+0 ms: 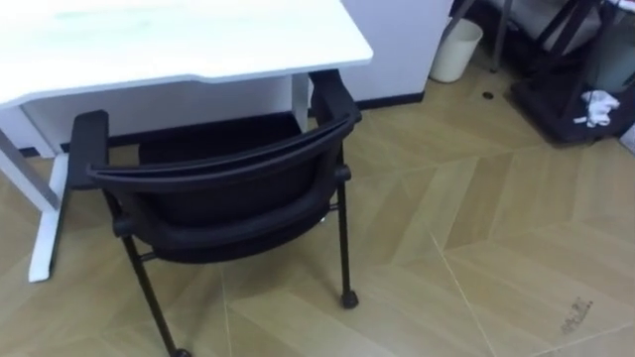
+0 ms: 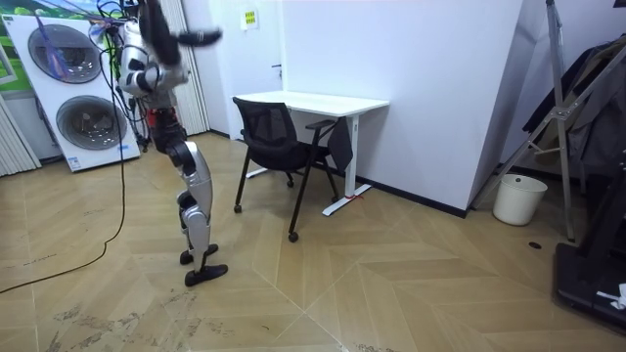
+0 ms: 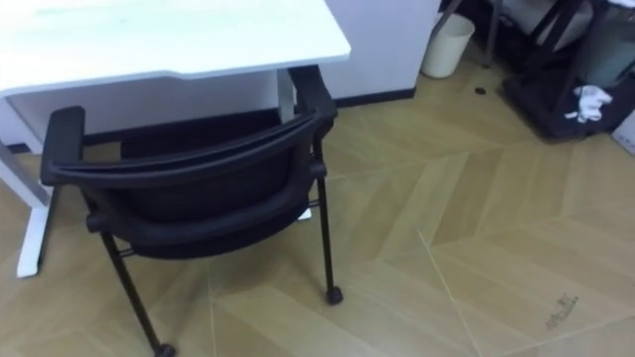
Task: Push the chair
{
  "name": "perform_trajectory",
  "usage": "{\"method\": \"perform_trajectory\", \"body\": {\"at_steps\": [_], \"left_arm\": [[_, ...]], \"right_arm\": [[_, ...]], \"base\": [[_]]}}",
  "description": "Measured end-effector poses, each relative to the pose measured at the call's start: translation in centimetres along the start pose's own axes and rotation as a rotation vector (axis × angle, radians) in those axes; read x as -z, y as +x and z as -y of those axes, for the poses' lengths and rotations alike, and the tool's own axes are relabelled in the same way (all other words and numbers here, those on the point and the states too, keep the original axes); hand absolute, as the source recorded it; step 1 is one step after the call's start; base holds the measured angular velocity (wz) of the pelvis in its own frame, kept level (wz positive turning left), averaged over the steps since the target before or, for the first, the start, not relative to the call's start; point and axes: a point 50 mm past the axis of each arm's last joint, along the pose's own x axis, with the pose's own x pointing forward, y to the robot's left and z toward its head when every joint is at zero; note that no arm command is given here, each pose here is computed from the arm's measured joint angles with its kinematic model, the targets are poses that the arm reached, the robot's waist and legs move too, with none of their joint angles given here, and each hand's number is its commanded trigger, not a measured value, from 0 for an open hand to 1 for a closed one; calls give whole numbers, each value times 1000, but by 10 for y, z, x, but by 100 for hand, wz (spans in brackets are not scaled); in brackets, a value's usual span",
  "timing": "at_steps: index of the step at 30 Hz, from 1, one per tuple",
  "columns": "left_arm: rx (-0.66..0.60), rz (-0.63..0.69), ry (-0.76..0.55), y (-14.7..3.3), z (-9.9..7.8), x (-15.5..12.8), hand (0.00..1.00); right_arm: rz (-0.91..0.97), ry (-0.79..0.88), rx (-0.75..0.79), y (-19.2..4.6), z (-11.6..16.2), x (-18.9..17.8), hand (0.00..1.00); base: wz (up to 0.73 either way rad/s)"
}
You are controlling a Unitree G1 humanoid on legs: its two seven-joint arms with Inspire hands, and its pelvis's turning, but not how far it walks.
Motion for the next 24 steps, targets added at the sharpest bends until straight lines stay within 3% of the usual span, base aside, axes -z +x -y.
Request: {"method": "perform_trajectory", "body": {"at_steps": [2,6,8,9,11,14,18,24], "left_arm": [[13,-232,54,-28,-18,49,0],[32,-527,176,-73,-51,108,0],[89,-697,284,-105,-69,142,0],[113,-737,319,-114,-75,150,0],[213,-906,474,-154,-106,176,0],[310,-1085,609,-195,-134,193,0],[476,-1221,669,-223,-137,200,0],[800,-1265,615,-248,-87,199,0]], "right_arm": [[-243,-72,-40,-35,23,50,0],[-565,-166,-20,-74,57,109,0],[-767,-248,-9,-102,81,146,0],[-815,-278,-14,-110,87,154,0],[-958,-423,-72,-142,113,179,0],[-1097,-601,-155,-174,146,197,0],[-1255,-741,-331,-211,155,206,0],[-1379,-669,-624,-246,107,210,0]], "base": [[-21],[-1],[12],[9],[2],[10],[-5],[0]]}}
